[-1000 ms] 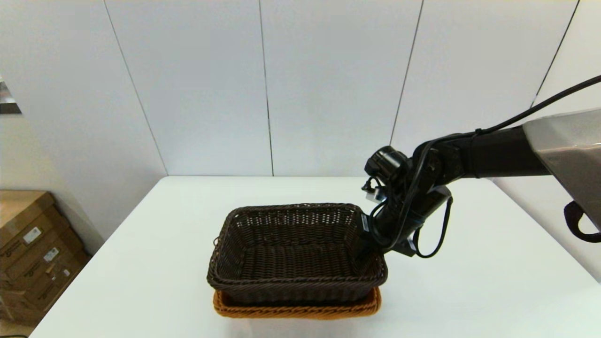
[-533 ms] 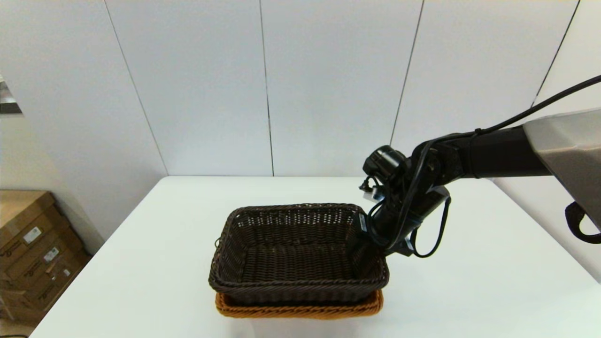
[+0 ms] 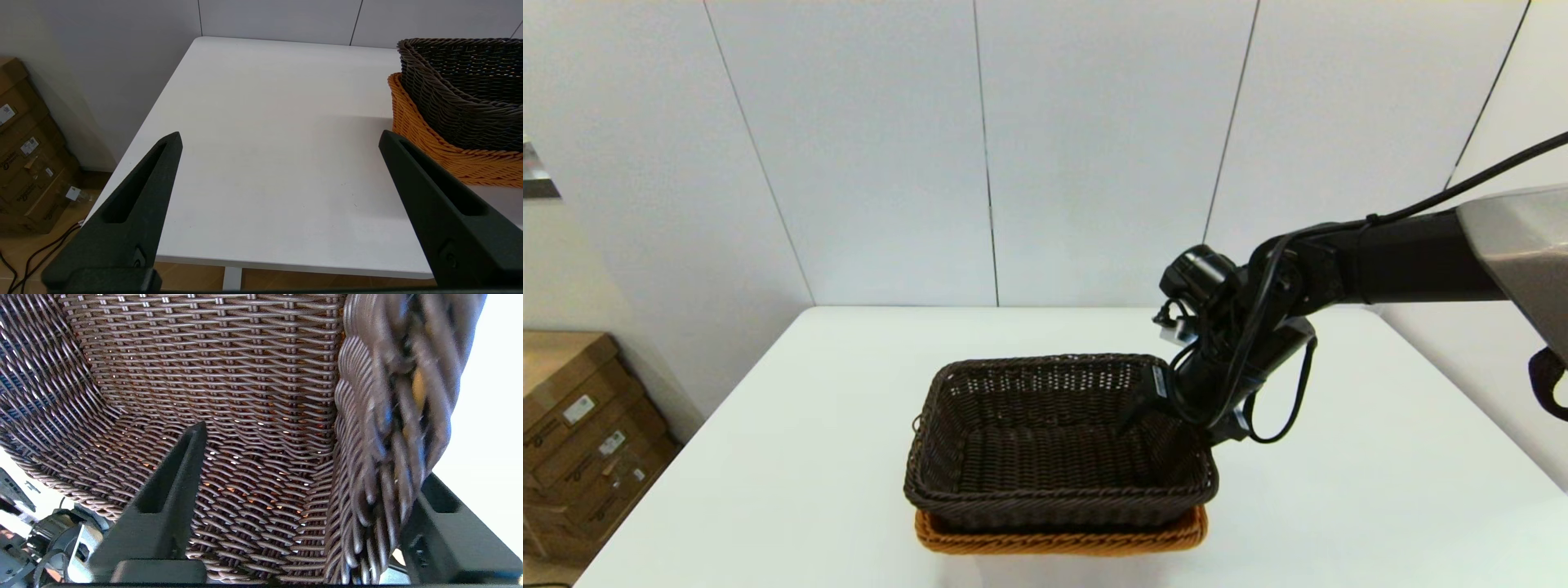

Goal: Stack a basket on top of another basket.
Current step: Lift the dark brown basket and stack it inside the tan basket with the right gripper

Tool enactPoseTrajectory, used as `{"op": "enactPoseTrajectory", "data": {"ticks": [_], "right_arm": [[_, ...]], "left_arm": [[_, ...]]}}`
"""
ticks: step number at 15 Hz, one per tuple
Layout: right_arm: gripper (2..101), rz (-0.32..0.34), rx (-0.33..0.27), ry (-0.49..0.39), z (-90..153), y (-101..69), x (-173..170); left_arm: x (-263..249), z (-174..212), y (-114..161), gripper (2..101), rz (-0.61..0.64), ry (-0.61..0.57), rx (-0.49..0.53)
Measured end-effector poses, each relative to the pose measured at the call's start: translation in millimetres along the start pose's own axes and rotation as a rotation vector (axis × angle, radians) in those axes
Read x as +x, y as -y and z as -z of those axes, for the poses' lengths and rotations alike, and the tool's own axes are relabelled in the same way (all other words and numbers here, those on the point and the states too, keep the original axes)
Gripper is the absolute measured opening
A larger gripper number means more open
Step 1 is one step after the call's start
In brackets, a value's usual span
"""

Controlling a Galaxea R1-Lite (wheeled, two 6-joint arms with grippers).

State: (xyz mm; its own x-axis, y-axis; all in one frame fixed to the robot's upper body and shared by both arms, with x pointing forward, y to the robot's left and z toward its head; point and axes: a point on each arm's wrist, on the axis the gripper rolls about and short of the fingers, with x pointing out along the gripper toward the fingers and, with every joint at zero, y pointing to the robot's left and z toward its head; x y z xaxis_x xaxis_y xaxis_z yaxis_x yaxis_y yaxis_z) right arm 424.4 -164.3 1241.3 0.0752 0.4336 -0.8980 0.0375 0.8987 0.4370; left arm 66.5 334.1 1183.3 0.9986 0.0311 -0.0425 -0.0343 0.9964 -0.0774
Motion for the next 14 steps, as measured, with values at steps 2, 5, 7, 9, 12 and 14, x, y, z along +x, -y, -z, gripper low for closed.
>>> {"op": "enactPoseTrajectory", "data": {"ticks": [2,5,7,9,12,14], "right_arm": [[83.0,-0.005,-0.010,0.006,1.7,-1.9,-3.5],[87.7,-0.015,-0.024,0.020,4.0,-4.9,-10.4],[90.0,-0.024,-0.033,0.031,5.8,-8.0,-15.2],[91.9,-0.031,-0.041,0.045,6.9,-10.6,-20.7],[93.9,-0.043,-0.052,0.067,8.2,-13.9,-28.8],[94.9,-0.051,-0.060,0.081,8.3,-16.3,-34.2]], "left_arm": [[0.0,0.0,0.0,97.8,-0.001,0.000,0.000],[0.0,0.0,0.0,97.8,0.000,0.000,0.000],[0.0,0.0,0.0,97.8,0.000,0.000,0.000],[0.0,0.0,0.0,97.8,0.000,0.000,0.000],[0.0,0.0,0.0,97.8,0.000,0.000,0.000],[0.0,0.0,0.0,97.8,0.000,0.000,0.000]]}}
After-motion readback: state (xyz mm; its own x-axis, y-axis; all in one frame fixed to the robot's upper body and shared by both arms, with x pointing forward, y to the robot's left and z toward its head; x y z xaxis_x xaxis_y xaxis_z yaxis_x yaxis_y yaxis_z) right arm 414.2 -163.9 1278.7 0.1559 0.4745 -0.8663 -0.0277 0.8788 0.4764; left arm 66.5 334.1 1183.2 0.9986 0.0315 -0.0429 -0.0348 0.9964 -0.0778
